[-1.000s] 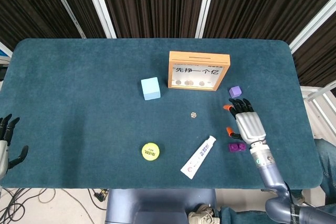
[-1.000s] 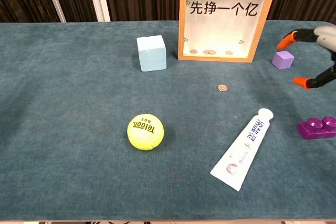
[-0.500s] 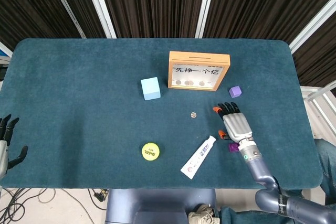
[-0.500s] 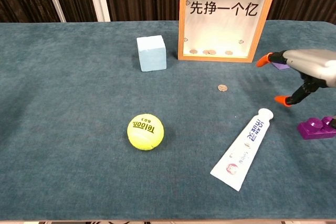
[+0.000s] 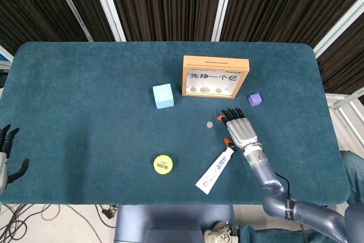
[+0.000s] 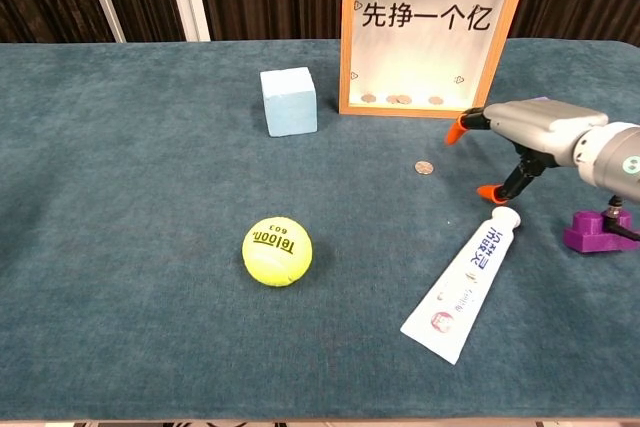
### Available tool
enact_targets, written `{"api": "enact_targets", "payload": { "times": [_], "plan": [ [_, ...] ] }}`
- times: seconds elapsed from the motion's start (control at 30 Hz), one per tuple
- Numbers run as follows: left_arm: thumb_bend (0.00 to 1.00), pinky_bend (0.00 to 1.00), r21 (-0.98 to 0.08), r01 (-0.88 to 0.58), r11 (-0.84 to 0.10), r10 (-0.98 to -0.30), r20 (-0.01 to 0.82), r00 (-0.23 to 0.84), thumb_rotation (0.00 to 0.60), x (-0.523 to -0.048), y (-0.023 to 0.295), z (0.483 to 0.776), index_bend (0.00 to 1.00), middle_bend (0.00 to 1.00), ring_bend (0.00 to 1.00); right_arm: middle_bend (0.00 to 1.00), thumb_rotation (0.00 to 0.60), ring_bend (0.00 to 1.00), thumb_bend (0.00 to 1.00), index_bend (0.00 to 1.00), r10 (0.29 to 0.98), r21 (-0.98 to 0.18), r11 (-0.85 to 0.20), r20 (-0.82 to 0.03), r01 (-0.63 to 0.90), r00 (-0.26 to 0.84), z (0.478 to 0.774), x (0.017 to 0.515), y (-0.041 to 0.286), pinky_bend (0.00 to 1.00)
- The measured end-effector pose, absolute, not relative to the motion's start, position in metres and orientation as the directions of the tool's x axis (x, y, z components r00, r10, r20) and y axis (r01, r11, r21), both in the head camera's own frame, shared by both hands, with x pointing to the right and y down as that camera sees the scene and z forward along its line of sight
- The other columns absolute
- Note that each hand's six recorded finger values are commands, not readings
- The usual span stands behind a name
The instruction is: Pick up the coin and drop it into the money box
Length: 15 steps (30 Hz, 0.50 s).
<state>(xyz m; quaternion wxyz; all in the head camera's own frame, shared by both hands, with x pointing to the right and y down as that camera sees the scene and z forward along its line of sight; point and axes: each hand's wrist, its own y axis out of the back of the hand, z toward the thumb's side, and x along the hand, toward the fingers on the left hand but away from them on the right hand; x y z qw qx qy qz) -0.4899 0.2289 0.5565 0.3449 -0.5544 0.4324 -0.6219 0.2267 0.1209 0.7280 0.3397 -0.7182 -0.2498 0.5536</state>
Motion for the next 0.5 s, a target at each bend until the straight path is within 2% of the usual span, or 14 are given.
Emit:
{"api": "enact_targets", "payload": {
  "times": [0.5],
  "plan": [
    [0.34,0.00,-0.919,-0.053,-0.391,-0.906,0.394,-0.151,0.600,-0.491,0.229,0.557,0.12,0.01,0.00,0.12,0.600,0.05,0.39,0.38,0.743,-0.773,-0.634,-0.614,-0.011,0.267,0.743,0.201,0.113,0.00]
  ]
}}
